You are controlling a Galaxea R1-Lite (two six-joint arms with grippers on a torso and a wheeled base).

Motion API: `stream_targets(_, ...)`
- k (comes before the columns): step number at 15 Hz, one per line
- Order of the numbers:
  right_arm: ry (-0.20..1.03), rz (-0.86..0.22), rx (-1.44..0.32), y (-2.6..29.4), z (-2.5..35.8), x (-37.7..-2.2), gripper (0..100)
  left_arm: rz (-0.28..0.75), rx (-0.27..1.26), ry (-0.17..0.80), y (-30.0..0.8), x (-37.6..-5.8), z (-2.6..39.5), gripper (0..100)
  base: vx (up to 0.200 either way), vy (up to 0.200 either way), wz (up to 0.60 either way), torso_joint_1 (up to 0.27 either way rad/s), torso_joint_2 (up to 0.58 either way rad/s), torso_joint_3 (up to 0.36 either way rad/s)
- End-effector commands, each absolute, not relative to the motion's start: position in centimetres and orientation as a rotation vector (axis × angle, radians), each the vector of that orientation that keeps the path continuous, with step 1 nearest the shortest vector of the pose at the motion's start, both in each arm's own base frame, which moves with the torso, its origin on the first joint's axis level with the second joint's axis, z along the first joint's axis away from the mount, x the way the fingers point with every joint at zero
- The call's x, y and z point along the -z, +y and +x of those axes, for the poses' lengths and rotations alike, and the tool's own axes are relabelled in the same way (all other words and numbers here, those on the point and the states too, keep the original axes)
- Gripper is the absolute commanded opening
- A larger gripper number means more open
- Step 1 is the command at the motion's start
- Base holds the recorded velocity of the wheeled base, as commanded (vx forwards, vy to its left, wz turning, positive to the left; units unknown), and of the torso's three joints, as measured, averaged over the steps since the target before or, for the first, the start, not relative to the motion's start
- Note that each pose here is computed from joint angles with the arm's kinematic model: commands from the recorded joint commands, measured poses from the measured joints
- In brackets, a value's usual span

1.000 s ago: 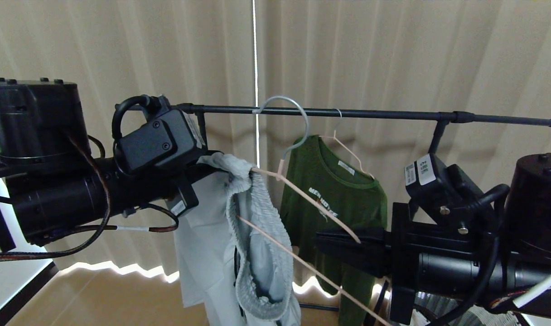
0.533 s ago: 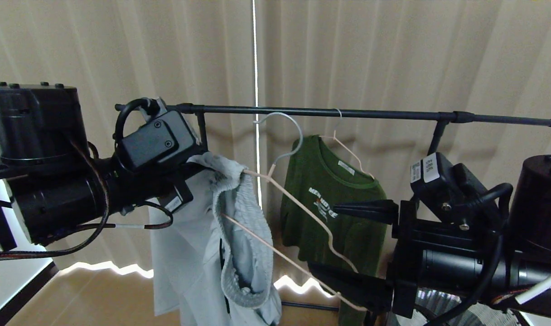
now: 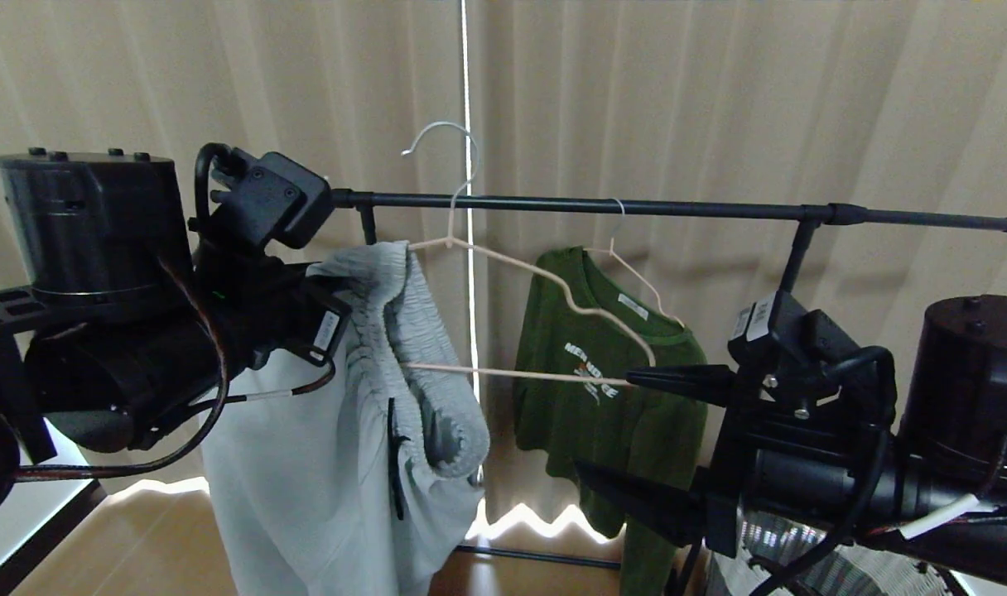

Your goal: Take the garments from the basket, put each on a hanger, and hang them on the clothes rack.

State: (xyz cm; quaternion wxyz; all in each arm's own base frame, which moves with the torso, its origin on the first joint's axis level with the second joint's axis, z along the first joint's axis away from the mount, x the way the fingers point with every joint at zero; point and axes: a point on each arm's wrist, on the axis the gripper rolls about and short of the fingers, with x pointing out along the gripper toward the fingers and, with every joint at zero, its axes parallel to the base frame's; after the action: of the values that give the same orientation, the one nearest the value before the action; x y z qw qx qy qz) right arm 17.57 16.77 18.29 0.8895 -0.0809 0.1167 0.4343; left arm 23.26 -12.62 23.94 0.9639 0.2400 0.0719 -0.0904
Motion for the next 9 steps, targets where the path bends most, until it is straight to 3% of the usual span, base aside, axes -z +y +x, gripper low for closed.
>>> stream_targets(1,0.277,-0.182,-0.894,17.2,17.9,-17.4,100,0.45,0.188,0.143,-13.2,-24.1,23.5,0,0.0,0.0,0.0,0.0,0.0,0.0)
stream_targets(3,0.273,-0.188,-0.863,18.3,18.6,-16.4,100,0.308,0.217,0.098,-14.3,-24.9,23.0,0,0.0,0.0,0.0,0.0,0.0,0.0)
stream_targets(9,0.209,-0.185,-0.796,21.1,20.5,-14.7,100,0.244,0.263,-0.012,-15.5,-26.4,22.2,0,0.0,0.0,0.0,0.0,0.0,0.0)
